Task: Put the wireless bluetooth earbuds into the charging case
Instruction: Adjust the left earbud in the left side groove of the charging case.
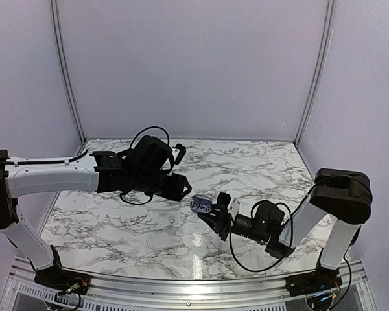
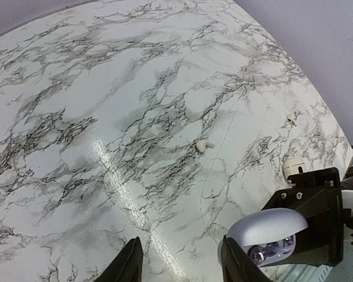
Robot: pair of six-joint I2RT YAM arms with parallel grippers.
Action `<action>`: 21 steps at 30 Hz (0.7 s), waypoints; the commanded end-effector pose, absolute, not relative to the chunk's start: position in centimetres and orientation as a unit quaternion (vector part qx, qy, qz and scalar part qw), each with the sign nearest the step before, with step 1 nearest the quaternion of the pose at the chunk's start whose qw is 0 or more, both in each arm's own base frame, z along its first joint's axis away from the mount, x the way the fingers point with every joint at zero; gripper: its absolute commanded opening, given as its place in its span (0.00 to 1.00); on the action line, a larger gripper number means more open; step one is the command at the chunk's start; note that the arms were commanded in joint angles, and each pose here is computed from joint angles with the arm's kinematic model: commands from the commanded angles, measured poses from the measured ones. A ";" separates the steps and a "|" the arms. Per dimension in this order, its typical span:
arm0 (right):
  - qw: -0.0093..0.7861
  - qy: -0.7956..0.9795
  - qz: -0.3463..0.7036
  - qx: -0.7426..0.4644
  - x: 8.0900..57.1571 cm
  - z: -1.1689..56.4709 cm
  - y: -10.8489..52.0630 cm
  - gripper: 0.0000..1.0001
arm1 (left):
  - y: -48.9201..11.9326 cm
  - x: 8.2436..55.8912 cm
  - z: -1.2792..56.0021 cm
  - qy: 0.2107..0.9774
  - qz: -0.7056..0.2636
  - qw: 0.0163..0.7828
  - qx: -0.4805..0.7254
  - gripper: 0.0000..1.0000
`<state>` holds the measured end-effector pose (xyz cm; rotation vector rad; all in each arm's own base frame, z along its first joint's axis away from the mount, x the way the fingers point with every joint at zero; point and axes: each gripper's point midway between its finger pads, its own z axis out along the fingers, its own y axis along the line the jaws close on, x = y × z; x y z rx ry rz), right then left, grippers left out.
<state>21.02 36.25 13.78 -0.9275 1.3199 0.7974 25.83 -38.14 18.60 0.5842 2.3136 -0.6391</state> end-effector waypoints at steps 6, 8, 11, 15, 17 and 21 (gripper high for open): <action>0.628 0.564 0.360 -0.398 21.2 14.7 36.2 0.00 | -36.6 25.2 20.7 0.857 -0.270 0.368 0.240 0.47; 0.622 0.560 0.367 -0.407 20.8 14.8 36.4 0.00 | -36.1 24.6 21.8 0.838 -0.270 0.387 0.273 0.51; 0.616 0.549 0.381 -0.417 20.1 15.5 36.6 0.00 | -36.0 22.5 22.3 0.797 -0.278 0.395 0.362 0.52; 0.601 0.542 0.397 -0.432 19.2 16.7 36.9 0.00 | -35.2 19.4 22.2 0.728 -0.267 0.422 0.469 0.52; 0.588 0.546 0.402 -0.440 18.9 17.2 37.1 0.00 | -34.9 17.8 22.2 0.692 -0.250 0.439 0.515 0.53; 0.561 0.551 0.412 -0.460 18.2 17.6 37.5 0.00 | -34.9 15.8 22.6 0.639 -0.211 0.468 0.572 0.53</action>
